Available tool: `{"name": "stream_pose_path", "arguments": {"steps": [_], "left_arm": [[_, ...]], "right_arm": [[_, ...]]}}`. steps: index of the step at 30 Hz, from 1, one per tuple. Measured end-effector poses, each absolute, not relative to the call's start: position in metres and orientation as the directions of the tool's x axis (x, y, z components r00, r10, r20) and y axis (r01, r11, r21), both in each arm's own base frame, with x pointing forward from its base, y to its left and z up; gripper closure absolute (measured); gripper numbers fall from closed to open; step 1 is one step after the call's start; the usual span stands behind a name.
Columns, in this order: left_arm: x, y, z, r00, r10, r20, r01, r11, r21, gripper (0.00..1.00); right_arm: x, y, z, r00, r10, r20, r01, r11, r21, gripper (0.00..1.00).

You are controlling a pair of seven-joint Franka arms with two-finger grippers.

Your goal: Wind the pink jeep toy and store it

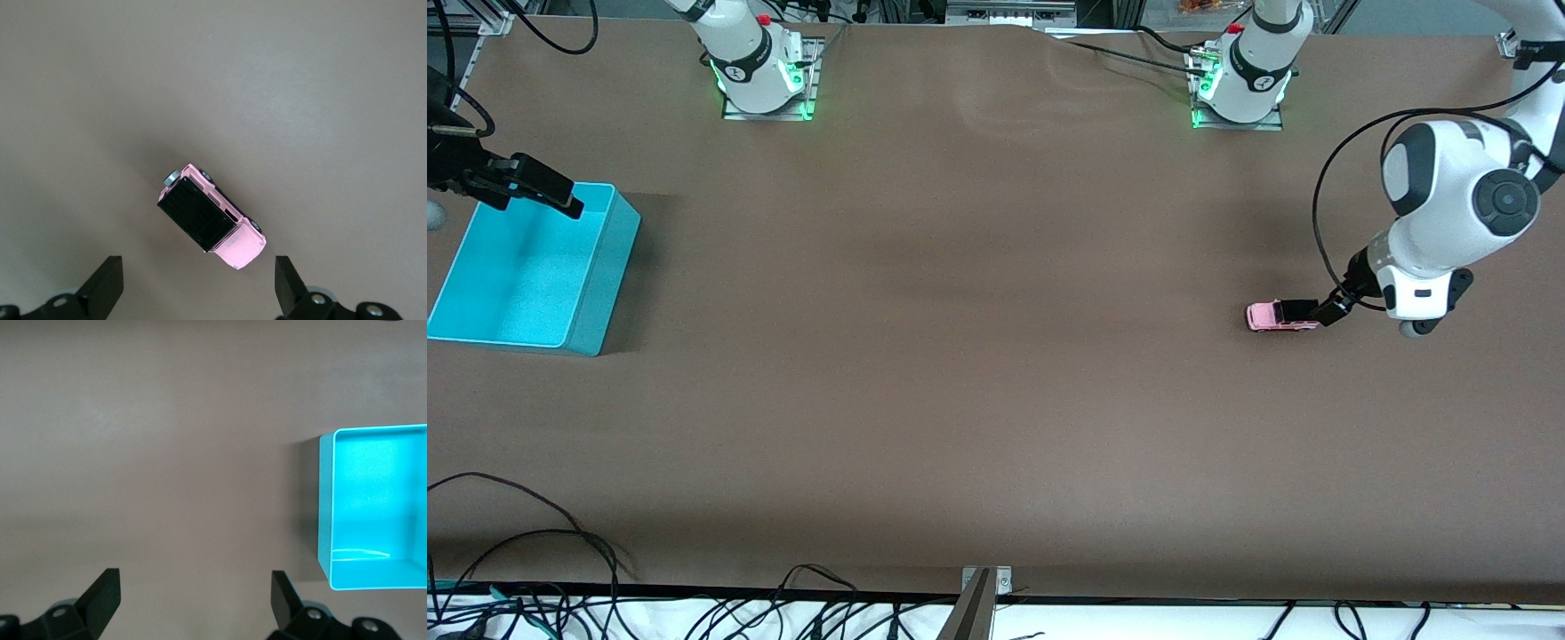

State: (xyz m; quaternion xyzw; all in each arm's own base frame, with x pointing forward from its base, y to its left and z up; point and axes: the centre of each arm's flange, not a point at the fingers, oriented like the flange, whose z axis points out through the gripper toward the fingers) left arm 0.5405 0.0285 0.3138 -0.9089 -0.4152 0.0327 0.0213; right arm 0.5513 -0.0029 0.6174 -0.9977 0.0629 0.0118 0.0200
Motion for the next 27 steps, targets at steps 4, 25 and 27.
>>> {"name": "stream_pose_path", "arguments": {"steps": [4, 25, 27], "left_arm": [[0.538, 0.030, 0.298, 0.560, 0.827, -0.044, 0.824, -0.562, -0.080, 0.00], [0.539, 0.030, 0.235, 0.062, 0.998, -0.013, 0.990, -0.063, -0.128, 0.00], [0.540, 0.030, 0.232, 0.045, 0.999, -0.011, 0.991, -0.046, -0.125, 0.00]], "right_arm": [[0.551, -0.003, 0.617, 0.992, -0.125, -0.026, -0.126, -0.991, -0.038, 0.00], [0.552, -0.003, 0.617, 0.992, -0.125, -0.024, -0.126, -0.991, -0.039, 0.00], [0.552, -0.003, 0.617, 0.992, -0.125, -0.024, -0.126, -0.991, -0.039, 0.00]]}}
